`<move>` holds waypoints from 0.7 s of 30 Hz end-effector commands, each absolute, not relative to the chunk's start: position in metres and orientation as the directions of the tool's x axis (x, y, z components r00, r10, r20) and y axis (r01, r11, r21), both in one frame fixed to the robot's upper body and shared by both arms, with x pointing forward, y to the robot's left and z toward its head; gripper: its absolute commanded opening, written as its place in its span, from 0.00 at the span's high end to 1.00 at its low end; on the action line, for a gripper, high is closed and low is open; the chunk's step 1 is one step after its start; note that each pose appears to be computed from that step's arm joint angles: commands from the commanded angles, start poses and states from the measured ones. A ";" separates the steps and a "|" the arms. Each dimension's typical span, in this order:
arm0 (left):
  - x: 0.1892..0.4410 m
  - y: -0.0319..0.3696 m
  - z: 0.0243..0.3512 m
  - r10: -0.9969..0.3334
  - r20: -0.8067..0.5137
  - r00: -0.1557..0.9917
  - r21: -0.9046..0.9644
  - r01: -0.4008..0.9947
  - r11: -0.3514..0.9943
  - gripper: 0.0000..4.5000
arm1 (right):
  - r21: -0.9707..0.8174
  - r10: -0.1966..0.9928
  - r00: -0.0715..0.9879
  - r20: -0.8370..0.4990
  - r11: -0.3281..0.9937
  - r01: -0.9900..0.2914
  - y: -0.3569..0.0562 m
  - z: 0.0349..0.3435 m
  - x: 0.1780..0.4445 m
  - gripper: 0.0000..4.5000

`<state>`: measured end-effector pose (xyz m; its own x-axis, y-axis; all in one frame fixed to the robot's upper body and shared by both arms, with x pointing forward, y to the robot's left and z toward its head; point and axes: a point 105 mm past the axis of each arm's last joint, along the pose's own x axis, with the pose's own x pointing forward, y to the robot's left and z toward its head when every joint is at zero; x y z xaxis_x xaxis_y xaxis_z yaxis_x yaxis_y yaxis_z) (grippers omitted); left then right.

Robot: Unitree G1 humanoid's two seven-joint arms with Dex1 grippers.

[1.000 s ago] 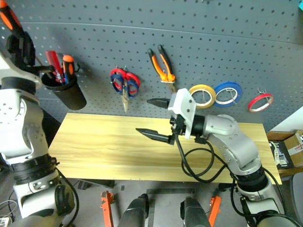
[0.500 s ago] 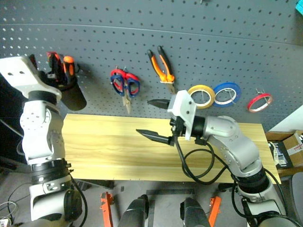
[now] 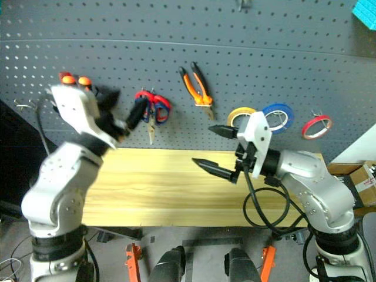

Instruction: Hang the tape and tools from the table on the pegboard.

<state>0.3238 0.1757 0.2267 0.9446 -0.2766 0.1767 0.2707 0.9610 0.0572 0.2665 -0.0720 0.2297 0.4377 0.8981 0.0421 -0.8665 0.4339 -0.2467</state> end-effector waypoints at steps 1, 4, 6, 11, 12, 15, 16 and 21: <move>0.312 0.176 0.214 -0.225 0.123 0.967 0.117 0.211 0.970 0.19 | -0.233 0.846 0.530 0.058 0.528 -0.817 -0.083 0.222 0.265 0.00; 0.311 0.184 0.182 -0.183 0.033 0.983 0.132 0.177 0.975 0.19 | -0.197 0.729 0.683 0.044 0.677 -0.709 -0.102 0.192 0.278 0.00; 0.310 0.188 0.161 -0.173 -0.013 0.985 0.183 0.173 0.968 0.19 | -0.224 0.580 0.812 0.063 0.801 -0.555 -0.121 0.174 0.292 0.00; 0.311 0.204 0.103 -0.164 -0.116 0.980 0.248 0.188 0.950 0.19 | -0.215 0.260 0.961 0.092 0.948 -0.236 -0.161 0.126 0.306 0.00; 0.311 0.210 0.095 -0.140 -0.124 0.982 0.259 0.169 0.951 0.19 | -0.211 0.218 0.972 0.087 0.958 -0.195 -0.169 0.117 0.307 0.00; 0.310 0.237 0.067 -0.044 -0.168 0.985 0.251 0.086 0.964 0.19 | -0.218 0.093 0.994 0.054 0.973 -0.079 -0.192 0.085 0.305 0.00; 0.309 0.251 0.055 0.014 -0.194 0.981 0.243 0.034 0.970 0.19 | -0.207 0.011 1.000 0.024 0.978 -0.006 -0.208 0.070 0.304 0.00; 0.310 0.285 0.038 0.201 -0.178 0.963 0.235 -0.156 0.959 0.19 | -0.177 -0.167 0.985 -0.040 0.972 0.157 -0.253 0.036 0.297 0.00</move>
<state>0.3002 0.2847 0.0180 0.9442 0.1835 -0.2734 -0.1228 0.9667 0.2245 0.2930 -0.2442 0.0223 0.9836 -0.1426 -0.1101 0.1224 0.9773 -0.1728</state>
